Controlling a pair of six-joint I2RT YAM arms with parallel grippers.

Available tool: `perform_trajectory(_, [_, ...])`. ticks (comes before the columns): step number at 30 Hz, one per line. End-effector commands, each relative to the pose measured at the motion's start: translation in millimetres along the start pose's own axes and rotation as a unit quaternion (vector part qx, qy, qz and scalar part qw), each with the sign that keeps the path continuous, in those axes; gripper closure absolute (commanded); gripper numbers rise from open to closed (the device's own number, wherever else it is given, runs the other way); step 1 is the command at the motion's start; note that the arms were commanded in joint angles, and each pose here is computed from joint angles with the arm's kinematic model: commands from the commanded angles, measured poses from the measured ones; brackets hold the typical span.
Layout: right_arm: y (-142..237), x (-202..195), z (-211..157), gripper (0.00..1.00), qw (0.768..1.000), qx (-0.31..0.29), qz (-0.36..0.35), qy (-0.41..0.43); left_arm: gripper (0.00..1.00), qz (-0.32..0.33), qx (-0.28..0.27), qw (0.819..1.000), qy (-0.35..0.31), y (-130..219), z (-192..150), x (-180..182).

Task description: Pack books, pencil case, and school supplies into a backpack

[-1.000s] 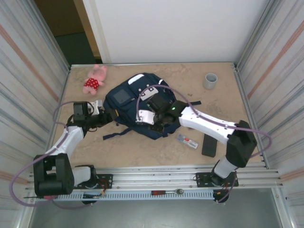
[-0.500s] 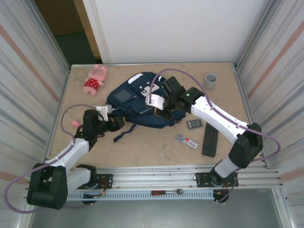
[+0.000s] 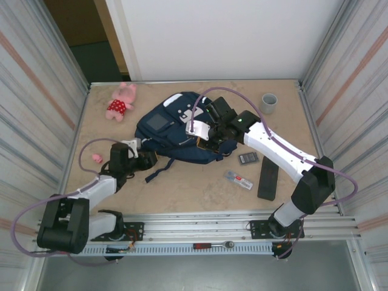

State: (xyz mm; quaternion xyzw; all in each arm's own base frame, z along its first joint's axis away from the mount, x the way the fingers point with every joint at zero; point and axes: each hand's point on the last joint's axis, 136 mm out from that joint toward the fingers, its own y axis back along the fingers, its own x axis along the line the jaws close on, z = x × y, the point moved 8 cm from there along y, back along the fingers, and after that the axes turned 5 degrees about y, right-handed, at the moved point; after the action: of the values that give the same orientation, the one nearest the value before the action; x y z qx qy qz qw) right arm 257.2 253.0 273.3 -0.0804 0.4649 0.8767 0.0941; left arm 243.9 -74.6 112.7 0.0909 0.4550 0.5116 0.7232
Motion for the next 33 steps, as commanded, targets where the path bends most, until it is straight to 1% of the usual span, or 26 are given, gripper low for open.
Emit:
perform_trajectory(1, [16.3,-12.3,20.2,1.00,0.998,-0.045,-0.026,0.026,0.41,0.004,-0.005,1.000,-0.026,-5.2,-0.9,1.3])
perform_trajectory(4, [17.3,-12.3,22.1,1.00,0.998,-0.047,-0.026,0.027,0.42,-0.016,0.000,0.998,-0.053,-11.2,0.8,-5.9])
perform_trajectory(7, [19.0,-12.6,23.7,1.00,0.998,-0.050,-0.027,0.027,0.45,-0.035,-0.001,0.996,-0.078,-20.2,2.4,-11.8])
perform_trajectory(9, [19.0,-12.1,24.4,1.00,0.998,-0.052,-0.027,0.027,0.52,-0.035,0.003,0.996,-0.087,-25.6,5.4,-12.6])
perform_trajectory(11, [18.0,-11.5,24.1,1.00,0.998,-0.051,-0.025,0.025,0.61,-0.054,0.006,0.994,-0.099,-28.7,8.3,-17.3])
perform_trajectory(13, [16.3,-11.6,23.1,1.00,0.998,-0.049,-0.025,0.020,0.72,-0.085,0.002,0.991,-0.108,-28.0,9.4,-24.6])
perform_trajectory(15, [13.3,-12.8,20.8,1.00,0.998,-0.044,-0.033,0.010,0.85,-0.099,0.000,0.987,-0.126,-25.7,7.3,-32.0])
perform_trajectory(16, [9.9,-14.3,18.9,1.00,0.998,-0.039,-0.040,0.004,0.90,-0.103,0.000,0.985,-0.136,-23.6,6.7,-35.7])
perform_trajectory(19, [-4.3,-18.9,13.4,1.00,0.996,-0.015,-0.092,-0.011,0.99,-0.093,0.011,0.984,-0.152,-21.2,3.6,-42.6])
perform_trajectory(20, [-8.7,-19.2,12.6,1.00,0.995,-0.012,-0.101,-0.014,1.00,-0.095,0.019,0.983,-0.157,-21.0,2.0,-44.8])
perform_trajectory(24, [-26.6,-21.9,11.6,1.00,0.992,-0.015,-0.119,-0.041,1.00,-0.123,0.040,0.976,-0.178,-17.5,-2.9,-61.2])
perform_trajectory(26, [-33.7,-23.3,10.9,1.00,0.991,-0.017,-0.124,-0.051,1.00,-0.148,0.042,0.968,-0.198,-12.7,-5.6,-73.7])
perform_trajectory(31, [-47.1,-26.1,10.6,1.00,0.990,-0.032,-0.118,-0.076,1.00,-0.212,0.066,0.942,-0.253,-1.0,-14.5,-103.2])
perform_trajectory(33, [-46.6,-26.4,10.2,1.00,0.990,-0.037,-0.115,-0.077,1.00,-0.217,0.066,0.941,-0.251,1.4,-14.8,-104.9])
